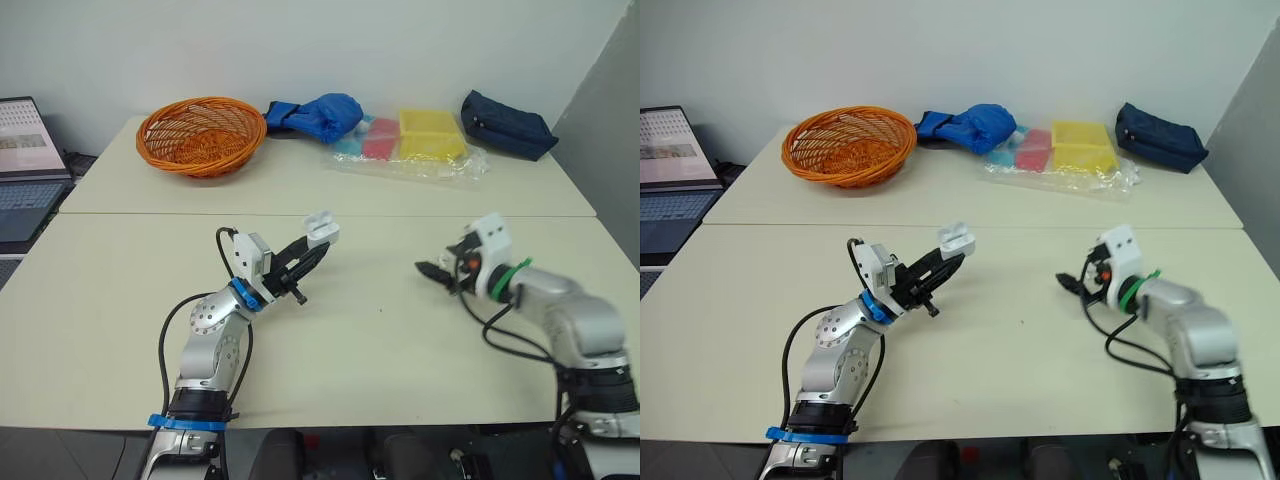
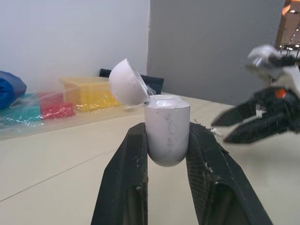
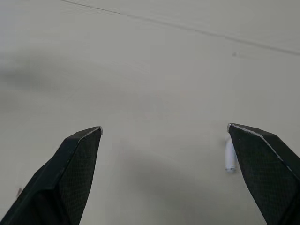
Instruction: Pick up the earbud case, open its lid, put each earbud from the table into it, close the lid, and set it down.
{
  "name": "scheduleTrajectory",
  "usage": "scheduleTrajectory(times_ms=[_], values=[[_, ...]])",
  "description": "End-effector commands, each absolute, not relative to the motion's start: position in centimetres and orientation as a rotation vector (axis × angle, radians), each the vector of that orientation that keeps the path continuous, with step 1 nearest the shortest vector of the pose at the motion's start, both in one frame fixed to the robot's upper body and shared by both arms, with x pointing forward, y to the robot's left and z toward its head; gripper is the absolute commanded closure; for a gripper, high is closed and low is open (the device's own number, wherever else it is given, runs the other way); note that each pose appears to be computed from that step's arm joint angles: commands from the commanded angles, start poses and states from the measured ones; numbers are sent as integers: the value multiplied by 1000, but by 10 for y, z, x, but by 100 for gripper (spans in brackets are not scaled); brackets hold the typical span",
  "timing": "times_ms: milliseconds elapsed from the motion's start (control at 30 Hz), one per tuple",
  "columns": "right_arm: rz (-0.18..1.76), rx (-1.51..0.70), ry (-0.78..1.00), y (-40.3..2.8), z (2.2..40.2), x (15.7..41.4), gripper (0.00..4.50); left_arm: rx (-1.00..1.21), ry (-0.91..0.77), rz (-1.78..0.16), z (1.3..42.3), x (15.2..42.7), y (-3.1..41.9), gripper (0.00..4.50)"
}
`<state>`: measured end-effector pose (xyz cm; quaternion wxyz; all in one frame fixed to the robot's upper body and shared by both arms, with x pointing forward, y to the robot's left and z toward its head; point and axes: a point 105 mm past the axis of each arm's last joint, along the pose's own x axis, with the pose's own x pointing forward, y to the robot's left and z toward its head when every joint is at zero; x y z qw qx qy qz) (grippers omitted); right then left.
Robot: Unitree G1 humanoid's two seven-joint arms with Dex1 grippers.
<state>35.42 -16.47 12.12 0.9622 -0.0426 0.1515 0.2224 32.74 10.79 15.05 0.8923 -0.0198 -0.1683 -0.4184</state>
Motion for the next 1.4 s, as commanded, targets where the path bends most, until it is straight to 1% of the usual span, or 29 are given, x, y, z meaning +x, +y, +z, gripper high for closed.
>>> scheduleTrajectory(times_ms=[33, 100, 233, 367, 567, 633, 700, 767, 867, 900, 967, 1000, 1167, 1233, 1267, 1333, 1367, 1400], values=[[258, -117, 182, -179, 137, 375, 2, -9, -449, -846, 177, 325, 106, 376], [179, -106, 171, -187, 132, 381, 2, -6, -454, -843, 181, 326, 106, 376], [114, -102, 172, -195, 122, 385, 2, 6, -460, -841, 185, 325, 107, 376], [95, -24, 241, -194, 104, 380, 2, 15, -462, -835, 185, 324, 109, 376], [78, 65, 264, -188, 97, 373, 2, 16, -460, -837, 185, 322, 110, 376], [81, 68, 265, -186, 95, 371, 37, 17, -461, -839, 184, 322, 108, 376], [86, 68, 273, -185, 91, 372, 92, 14, -462, -843, 185, 323, 106, 376], [79, 57, 276, -188, 90, 374, 168, 12, -465, -846, 186, 324, 105, 376], [75, 44, 270, -192, 90, 378, 266, 11, -467, -848, 187, 325, 104, 376], [74, 40, 264, -193, 90, 379, 308, 10, -468, -849, 188, 325, 104, 376], [86, 20, 262, -194, 89, 382, 377, 8, -467, -850, 187, 326, 104, 376], [95, 20, 263, -192, 89, 382, 405, 7, -466, -851, 187, 326, 104, 376], [166, -2, 263, -185, 88, 379, 408, 5, -461, -848, 182, 327, 106, 376], [246, -20, 275, -181, 90, 374, 408, 6, -460, -848, 180, 326, 107, 376], [317, -28, 259, -176, 97, 370, 408, 6, -459, -848, 179, 326, 107, 376], [533, -81, 189, -160, 123, 355, 408, 7, -455, -851, 177, 325, 108, 376], [659, -102, 178, -152, 133, 342, 408, 9, -452, -855, 176, 324, 109, 376], [788, -165, 208, -150, 136, 325, 408, 8, -448, -862, 175, 323, 109, 376]])
